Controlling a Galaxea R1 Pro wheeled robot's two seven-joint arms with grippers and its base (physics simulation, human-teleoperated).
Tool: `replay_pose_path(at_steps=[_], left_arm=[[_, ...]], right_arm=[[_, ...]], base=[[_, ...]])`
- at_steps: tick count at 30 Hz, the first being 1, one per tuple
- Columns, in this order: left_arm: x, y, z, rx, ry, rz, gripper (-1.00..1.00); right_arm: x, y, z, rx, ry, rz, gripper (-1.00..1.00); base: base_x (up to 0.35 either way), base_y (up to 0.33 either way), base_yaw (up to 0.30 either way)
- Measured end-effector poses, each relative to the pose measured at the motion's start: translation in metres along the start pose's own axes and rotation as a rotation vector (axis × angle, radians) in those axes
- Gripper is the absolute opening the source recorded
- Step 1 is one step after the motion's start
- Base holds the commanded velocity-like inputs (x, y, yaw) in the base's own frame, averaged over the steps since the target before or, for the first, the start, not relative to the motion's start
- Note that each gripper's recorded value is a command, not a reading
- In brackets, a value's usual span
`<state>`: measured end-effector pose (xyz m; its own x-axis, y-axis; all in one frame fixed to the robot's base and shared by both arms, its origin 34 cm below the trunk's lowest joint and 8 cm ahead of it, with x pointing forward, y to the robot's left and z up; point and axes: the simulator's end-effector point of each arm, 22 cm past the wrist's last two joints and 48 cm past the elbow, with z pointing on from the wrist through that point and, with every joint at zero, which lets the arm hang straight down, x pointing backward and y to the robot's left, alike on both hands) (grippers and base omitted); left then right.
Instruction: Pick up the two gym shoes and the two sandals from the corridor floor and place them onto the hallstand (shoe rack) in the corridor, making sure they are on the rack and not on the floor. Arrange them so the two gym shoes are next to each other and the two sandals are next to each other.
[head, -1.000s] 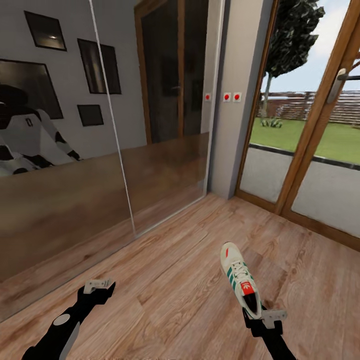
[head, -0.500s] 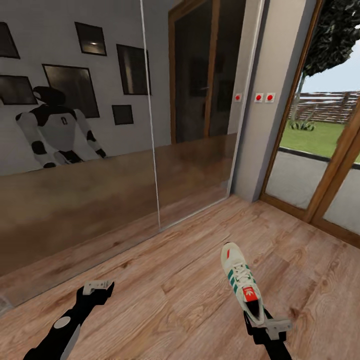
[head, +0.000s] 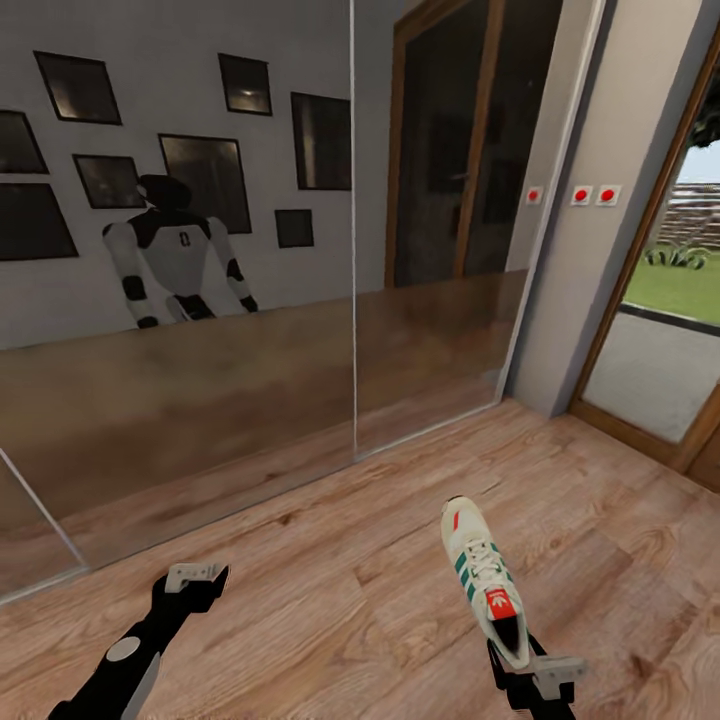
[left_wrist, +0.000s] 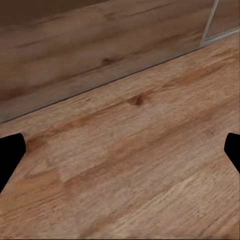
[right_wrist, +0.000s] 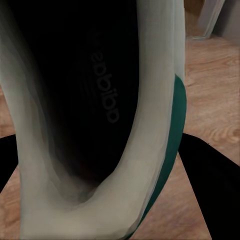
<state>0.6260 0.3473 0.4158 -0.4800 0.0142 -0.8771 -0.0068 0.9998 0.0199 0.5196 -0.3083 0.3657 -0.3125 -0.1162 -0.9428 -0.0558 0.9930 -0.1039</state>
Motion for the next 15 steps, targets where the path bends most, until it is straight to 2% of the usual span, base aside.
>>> replay_pose_path(at_steps=[10,12,13,15], left_arm=[[0.010,-0.002,-0.004,0.004,0.011,0.001,1.00],[0.010,-0.002,-0.005,0.004,0.002,0.002,1.00],[0.012,-0.002,-0.013,0.003,-0.043,0.013,1.00],[0.013,-0.003,-0.016,0.003,-0.059,0.018,1.00]], right_arm=[[0.000,0.000,0.000,0.000,0.000,0.000,-1.00],[0.000,0.000,0.000,0.000,0.000,0.000,-1.00],[0.000,0.000,0.000,0.000,0.000,0.000,-1.00],[0.000,0.000,0.000,0.000,0.000,0.000,-1.00]], base=[[0.000,0.000,0.279],[0.000,0.000,0.279],[0.000,0.000,0.279],[0.000,0.000,0.279]])
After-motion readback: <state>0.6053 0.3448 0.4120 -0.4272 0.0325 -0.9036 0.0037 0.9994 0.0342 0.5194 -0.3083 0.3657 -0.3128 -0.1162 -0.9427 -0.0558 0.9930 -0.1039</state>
